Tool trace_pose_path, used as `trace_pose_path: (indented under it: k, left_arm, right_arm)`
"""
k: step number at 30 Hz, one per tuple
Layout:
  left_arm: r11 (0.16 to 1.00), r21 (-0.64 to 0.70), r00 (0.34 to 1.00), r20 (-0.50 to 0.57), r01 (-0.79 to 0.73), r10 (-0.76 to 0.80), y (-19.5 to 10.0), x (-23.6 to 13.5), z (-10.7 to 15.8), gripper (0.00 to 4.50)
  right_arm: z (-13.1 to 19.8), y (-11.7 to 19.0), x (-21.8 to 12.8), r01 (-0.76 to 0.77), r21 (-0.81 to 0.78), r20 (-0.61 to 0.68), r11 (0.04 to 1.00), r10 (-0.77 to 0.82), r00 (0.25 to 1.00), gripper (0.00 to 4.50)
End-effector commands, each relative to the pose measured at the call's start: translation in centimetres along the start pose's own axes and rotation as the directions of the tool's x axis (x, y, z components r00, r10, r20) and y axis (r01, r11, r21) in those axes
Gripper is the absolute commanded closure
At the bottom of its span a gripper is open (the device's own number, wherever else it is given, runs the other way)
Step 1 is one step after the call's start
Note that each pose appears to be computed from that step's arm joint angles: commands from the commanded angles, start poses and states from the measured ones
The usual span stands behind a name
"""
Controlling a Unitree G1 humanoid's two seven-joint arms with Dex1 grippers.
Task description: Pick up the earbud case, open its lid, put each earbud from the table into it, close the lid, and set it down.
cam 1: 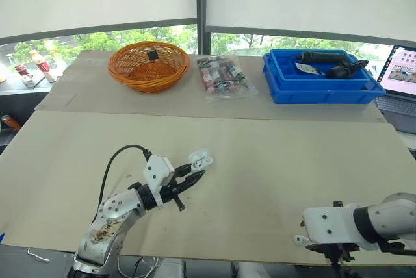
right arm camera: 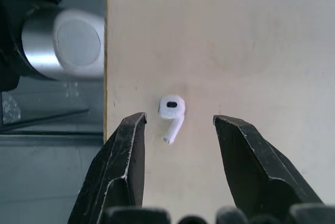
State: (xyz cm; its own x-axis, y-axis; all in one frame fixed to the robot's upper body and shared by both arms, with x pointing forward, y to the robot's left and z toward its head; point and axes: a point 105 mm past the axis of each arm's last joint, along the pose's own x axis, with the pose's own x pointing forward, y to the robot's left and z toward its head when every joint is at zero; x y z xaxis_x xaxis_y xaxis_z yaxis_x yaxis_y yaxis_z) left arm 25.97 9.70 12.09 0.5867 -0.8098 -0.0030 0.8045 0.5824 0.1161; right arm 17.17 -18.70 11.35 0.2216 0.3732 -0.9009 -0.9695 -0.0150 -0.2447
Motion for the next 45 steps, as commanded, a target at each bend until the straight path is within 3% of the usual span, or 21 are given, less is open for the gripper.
trace_pose_path:
  k: [1, 23, 24, 28, 34, 38, 41, 45]
  left_arm:
    - [0.999, 0.032, 0.999, 0.041, 0.012, -0.014, -0.1, 0.3, 1.1, 3.93]
    - [0.999, 0.039, 0.999, 0.045, -0.002, 0.001, 0.0, 0.3, 1.1, 3.93]
    - [0.999, 0.039, 0.999, 0.045, -0.003, 0.001, 0.0, 0.3, 1.1, 3.93]
    - [0.999, 0.04, 0.999, 0.046, -0.003, 0.001, 0.1, 0.3, 1.1, 3.93]
    - [0.999, 0.041, 0.999, 0.049, -0.002, 0.0, 0.1, 0.5, 1.2, 3.93]
    - [0.999, 0.039, 0.998, 0.058, 0.0, -0.002, 0.2, 0.7, 1.2, 3.93]
    - [0.999, 0.027, 0.996, 0.083, 0.019, -0.021, 0.1, 1.1, 1.6, 3.93]
    - [0.997, 0.016, 0.989, 0.128, 0.071, -0.073, -0.3, 2.1, 2.6, 3.93]
  right_arm:
    - [0.2, -0.3, 0.5, 0.021, 0.013, -0.025, 1.0, -0.021, 0.999, 2.18]
    - [-0.7, 0.2, 2.9, -0.019, 0.109, -0.031, 0.994, 0.023, 0.999, 2.18]
    - [-0.8, 0.2, 2.9, -0.02, 0.11, -0.034, 0.994, 0.024, 0.999, 2.71]
    - [-1.1, 0.2, 2.9, -0.017, 0.113, -0.043, 0.993, 0.022, 0.999, 4.0]
    - [-0.6, -0.3, 2.5, 0.005, 0.094, -0.025, 0.996, -0.002, 1.0, 4.15]
    - [1.0, -2.4, 1.3, 0.099, 0.054, 0.052, 0.994, -0.102, 0.993, 4.15]
    - [3.2, -5.2, 0.2, 0.229, 0.07, 0.198, 0.971, -0.238, 0.951, 4.15]
    - [7.8, -8.8, -2.1, 0.392, 0.22, 0.483, 0.894, -0.448, 0.752, 4.15]
